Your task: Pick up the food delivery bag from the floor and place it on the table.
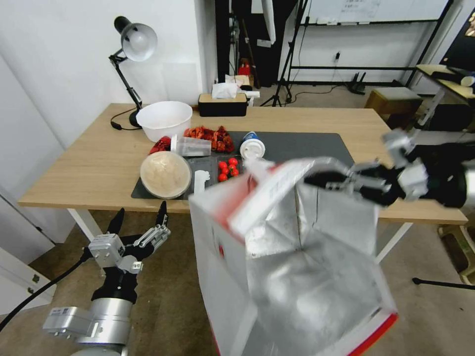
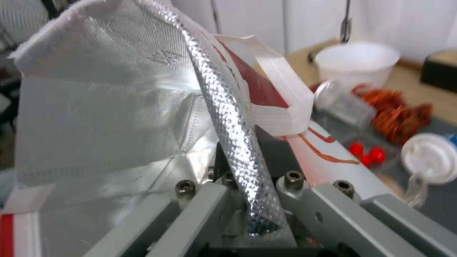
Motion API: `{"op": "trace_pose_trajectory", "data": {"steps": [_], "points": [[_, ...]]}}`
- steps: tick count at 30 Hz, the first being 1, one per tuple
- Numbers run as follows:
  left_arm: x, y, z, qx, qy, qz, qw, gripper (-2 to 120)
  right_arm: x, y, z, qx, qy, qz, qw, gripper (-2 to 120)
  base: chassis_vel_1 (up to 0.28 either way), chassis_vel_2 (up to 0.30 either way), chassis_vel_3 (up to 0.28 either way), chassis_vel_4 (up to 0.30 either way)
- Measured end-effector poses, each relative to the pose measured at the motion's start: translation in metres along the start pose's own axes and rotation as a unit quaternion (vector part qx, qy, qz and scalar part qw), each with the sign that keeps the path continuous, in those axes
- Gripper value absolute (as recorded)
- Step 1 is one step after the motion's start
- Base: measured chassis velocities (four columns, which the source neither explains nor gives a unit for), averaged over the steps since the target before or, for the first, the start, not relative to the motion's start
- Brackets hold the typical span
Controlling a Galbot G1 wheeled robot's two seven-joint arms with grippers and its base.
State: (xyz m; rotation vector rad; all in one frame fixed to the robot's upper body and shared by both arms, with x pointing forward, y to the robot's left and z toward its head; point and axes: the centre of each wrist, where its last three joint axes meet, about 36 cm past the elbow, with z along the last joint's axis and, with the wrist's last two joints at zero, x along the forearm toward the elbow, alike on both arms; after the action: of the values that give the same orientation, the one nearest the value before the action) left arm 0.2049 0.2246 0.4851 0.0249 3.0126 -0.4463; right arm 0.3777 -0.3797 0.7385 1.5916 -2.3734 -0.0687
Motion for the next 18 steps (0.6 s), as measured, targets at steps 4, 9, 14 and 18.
{"op": "trace_pose_trajectory", "data": {"steps": [4, 9, 14, 18], "points": [[0.002, -0.002, -0.002, 0.000, -0.001, -0.001, 1.0000, 100, 0.007, 0.002, -0.004, -0.018, -0.058, 0.023, 0.998, 0, 0.000, 0.000, 0.000, 0.000], [0.004, -0.003, -0.002, -0.002, 0.000, -0.002, 1.0000, 100, 0.009, 0.008, -0.001, -0.066, -0.151, 0.103, 0.981, 0, 0.000, 0.000, 0.000, 0.000], [0.005, -0.004, -0.001, 0.000, 0.002, -0.001, 1.0000, 100, -0.002, 0.015, 0.007, -0.115, -0.194, 0.199, 0.954, 0, 0.000, 0.000, 0.000, 0.000], [0.000, -0.004, 0.001, -0.002, 0.004, 0.014, 0.9999, 100, -0.010, 0.026, 0.018, -0.184, -0.227, 0.298, 0.909, 0, 0.000, 0.000, 0.000, 0.000]]}}
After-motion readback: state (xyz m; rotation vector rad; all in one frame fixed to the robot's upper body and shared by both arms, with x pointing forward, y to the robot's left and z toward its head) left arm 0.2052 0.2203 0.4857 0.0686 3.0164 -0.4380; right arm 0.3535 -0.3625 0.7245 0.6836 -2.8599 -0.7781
